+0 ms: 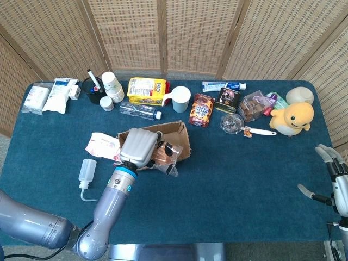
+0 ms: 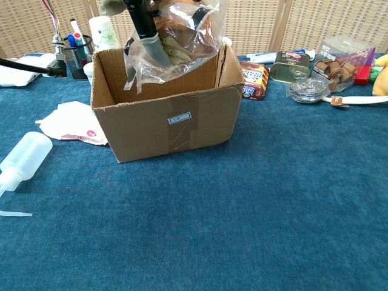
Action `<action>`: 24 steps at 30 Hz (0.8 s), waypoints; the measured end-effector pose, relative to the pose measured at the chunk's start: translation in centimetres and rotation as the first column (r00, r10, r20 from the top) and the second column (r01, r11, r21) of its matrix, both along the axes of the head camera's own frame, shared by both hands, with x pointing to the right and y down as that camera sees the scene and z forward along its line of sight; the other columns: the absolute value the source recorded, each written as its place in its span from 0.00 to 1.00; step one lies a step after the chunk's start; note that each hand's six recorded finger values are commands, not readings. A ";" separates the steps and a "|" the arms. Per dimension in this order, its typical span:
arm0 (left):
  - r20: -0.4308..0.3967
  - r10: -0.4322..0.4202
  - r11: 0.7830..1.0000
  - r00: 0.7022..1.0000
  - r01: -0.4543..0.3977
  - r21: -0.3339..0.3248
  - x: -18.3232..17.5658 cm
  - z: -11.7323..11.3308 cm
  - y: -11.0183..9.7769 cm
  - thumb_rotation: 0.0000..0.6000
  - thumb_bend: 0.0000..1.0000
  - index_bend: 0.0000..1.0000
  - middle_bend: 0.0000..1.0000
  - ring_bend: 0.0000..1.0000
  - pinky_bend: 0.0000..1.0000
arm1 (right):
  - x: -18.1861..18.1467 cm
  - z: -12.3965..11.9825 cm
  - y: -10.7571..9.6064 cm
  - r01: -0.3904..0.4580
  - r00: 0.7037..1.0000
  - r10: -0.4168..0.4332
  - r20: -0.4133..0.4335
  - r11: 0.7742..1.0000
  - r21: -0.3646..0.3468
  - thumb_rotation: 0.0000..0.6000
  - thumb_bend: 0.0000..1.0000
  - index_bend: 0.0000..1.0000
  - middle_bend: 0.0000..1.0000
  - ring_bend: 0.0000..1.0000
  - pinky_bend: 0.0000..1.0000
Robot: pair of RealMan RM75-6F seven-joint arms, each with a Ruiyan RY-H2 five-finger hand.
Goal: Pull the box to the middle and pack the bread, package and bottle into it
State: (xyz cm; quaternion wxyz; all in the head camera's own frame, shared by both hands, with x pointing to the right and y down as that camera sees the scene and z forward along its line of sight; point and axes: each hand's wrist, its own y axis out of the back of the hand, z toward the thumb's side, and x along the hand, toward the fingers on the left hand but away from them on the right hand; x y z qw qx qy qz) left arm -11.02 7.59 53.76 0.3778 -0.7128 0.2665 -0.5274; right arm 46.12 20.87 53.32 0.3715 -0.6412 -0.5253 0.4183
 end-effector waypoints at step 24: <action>-0.019 0.042 0.995 0.999 -0.040 0.089 -3.2 -0.7 -1.0 1.00 0.06 0.02 0.00 0.00 0.39 | -0.3 0.3 0.1 0.010 1.000 -0.010 0.002 1.000 -0.010 1.00 0.00 0.12 0.13 0.10 0.29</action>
